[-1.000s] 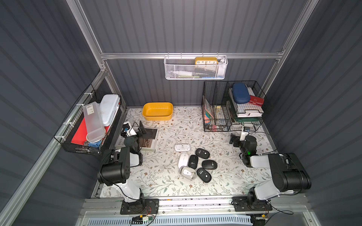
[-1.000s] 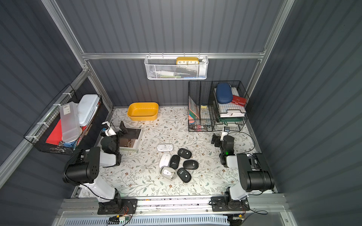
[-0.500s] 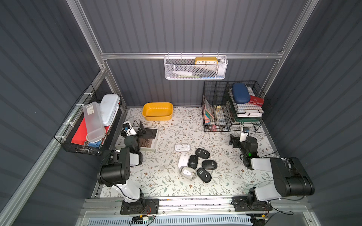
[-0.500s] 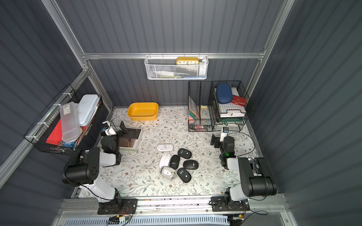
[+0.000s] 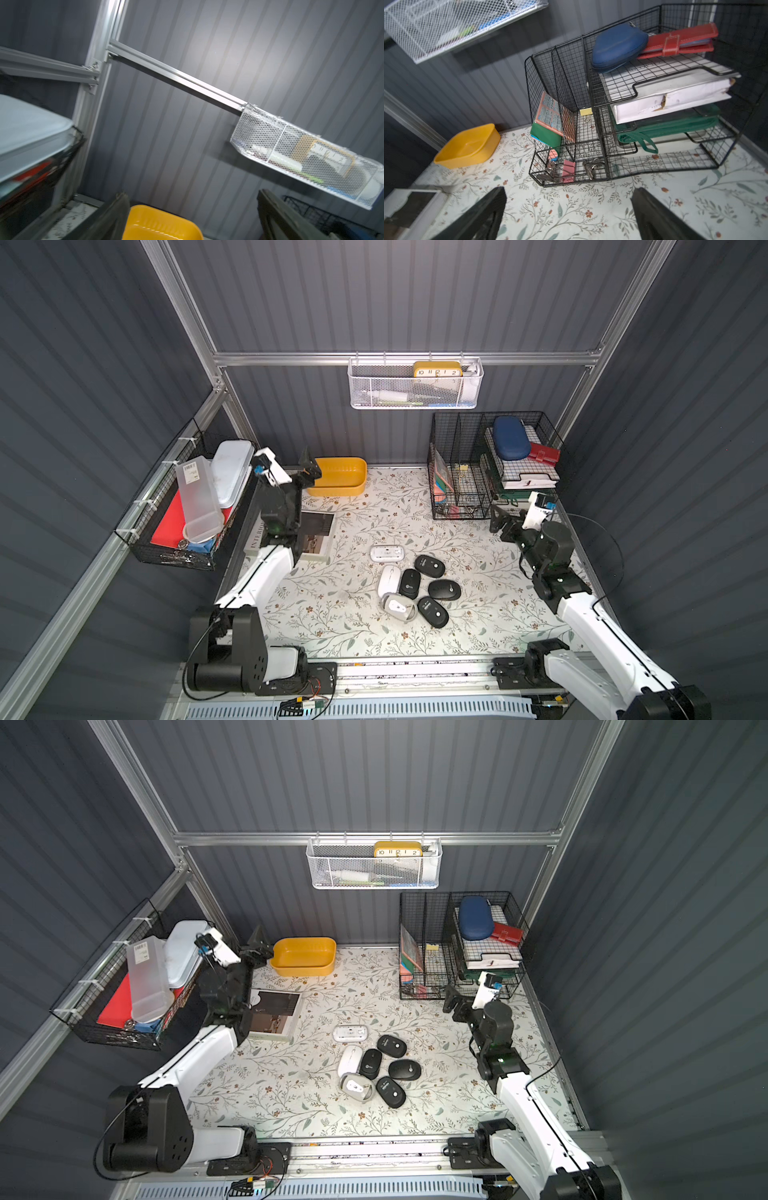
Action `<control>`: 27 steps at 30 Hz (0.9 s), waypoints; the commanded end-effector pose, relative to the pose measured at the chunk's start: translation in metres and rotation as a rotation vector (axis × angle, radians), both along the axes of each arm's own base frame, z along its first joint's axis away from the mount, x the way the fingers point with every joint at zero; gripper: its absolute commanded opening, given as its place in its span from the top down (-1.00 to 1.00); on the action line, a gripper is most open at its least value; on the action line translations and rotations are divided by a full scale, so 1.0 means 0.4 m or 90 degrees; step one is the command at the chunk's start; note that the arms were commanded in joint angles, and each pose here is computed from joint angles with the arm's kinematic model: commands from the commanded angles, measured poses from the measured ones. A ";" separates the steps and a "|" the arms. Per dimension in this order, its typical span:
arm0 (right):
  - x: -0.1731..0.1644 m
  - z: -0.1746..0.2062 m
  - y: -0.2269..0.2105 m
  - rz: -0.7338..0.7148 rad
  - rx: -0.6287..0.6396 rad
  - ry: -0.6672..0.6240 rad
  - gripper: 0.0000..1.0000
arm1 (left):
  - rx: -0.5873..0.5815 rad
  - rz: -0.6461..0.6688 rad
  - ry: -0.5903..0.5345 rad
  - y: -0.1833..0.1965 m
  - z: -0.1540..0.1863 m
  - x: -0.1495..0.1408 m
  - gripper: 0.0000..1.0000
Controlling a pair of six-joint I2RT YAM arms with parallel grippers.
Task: Put the mouse in the storage box
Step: Move the storage box to the center of the board.
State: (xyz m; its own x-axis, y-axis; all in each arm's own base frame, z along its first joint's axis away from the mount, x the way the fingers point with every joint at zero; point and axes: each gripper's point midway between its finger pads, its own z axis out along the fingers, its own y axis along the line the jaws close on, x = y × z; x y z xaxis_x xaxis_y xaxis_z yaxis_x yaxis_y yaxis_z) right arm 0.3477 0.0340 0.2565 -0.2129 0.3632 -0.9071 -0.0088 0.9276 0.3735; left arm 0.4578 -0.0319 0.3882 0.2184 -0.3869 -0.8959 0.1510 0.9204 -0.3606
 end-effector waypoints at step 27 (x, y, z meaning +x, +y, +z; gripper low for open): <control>-0.009 -0.168 -0.009 -0.012 0.129 0.258 -0.98 | 0.049 -0.142 0.581 -0.273 -0.633 0.493 -0.99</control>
State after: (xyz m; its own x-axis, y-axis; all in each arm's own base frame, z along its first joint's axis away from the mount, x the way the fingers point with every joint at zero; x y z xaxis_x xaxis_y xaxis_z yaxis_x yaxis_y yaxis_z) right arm 0.3429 0.0258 0.1834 -0.5152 0.5411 -0.6646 0.2080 0.8313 0.5155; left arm 0.6658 -0.1347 0.1594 -0.5719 -0.3236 -0.7538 0.0393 0.9070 -0.4193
